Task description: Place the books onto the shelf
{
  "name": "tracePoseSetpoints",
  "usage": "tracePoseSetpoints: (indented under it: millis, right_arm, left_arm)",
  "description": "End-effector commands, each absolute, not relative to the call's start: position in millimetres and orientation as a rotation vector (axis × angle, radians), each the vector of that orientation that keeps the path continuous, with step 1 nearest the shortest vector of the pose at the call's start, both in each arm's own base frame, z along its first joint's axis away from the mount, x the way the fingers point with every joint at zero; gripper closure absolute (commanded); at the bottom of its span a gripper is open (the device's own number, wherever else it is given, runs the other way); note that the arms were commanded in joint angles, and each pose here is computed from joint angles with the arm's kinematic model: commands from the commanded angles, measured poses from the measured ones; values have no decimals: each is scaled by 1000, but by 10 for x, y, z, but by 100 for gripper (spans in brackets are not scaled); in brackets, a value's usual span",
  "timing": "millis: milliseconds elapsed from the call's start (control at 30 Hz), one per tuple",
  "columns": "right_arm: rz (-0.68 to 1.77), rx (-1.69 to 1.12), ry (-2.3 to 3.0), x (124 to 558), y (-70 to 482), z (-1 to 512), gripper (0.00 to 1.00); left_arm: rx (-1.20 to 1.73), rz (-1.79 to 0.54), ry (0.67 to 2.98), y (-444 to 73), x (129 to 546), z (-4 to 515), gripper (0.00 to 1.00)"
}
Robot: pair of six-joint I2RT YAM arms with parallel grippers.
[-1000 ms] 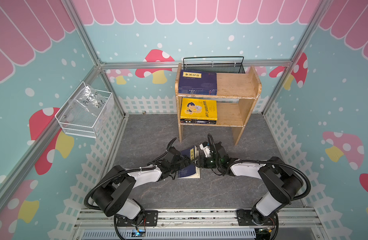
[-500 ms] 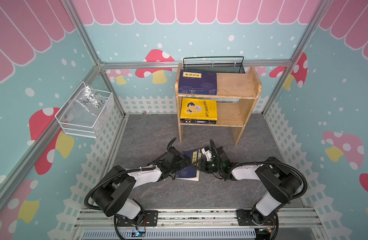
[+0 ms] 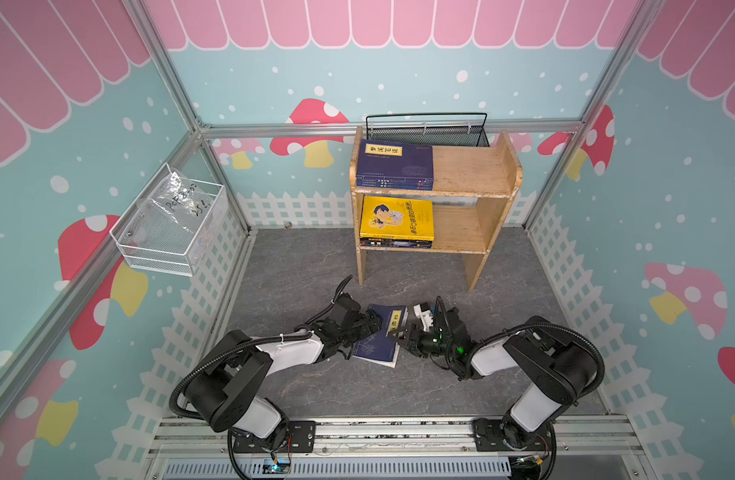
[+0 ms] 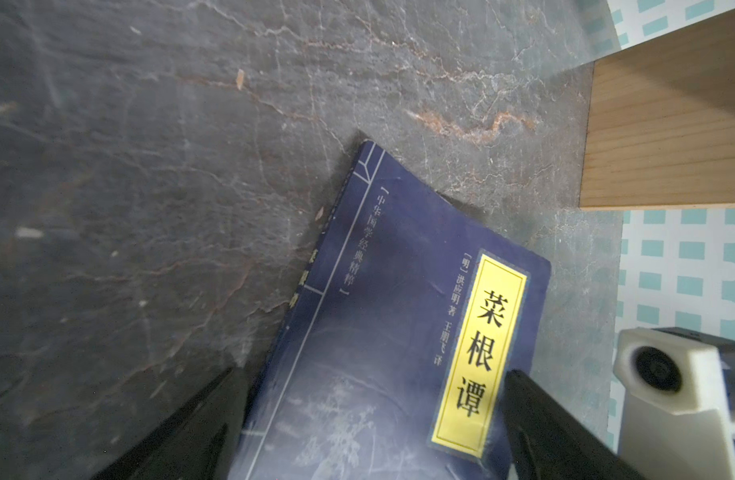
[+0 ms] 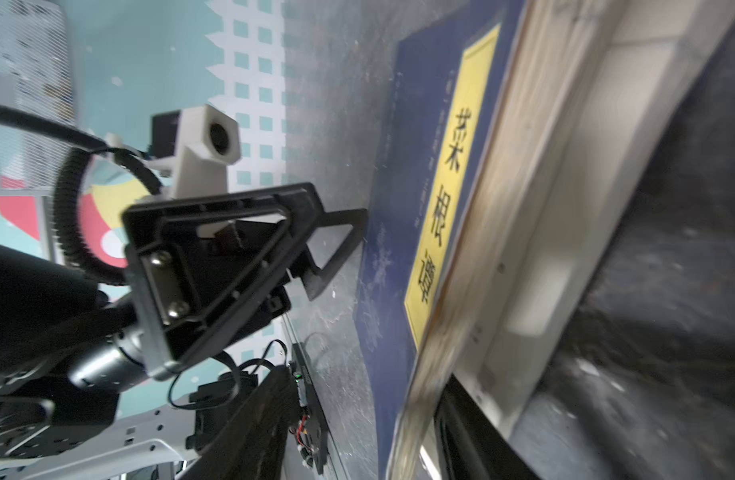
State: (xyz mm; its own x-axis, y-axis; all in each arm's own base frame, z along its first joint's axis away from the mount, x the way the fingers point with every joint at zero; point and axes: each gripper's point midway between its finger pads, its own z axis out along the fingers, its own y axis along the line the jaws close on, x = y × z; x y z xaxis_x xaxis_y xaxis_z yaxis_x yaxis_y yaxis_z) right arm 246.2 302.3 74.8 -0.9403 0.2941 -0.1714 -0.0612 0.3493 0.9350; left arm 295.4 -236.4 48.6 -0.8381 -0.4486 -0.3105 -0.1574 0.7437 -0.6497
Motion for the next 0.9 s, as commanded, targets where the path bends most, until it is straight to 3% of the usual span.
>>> tracePoseSetpoints:
  millis: [0, 333, 633, 867]
  right_arm:
    - [1772, 240, 2118, 2525, 3068, 1079, 45]
    - [1724, 331, 2197, 2533, 3029, 806, 57]
    - [1420, 276, 2363, 2639, 2951, 528, 77]
    - [1404, 197, 2357, 2718, 3042, 579, 91]
  left_arm:
    - [-485, -884, 2519, -2366, 2891, 394, 3]
    - [-486, -885, 2510, -2361, 2896, 420, 3]
    - [-489, -875, 2504, -2338, 2902, 444, 3]
    - [-471, -881, 2486, -2348, 2926, 544, 3]
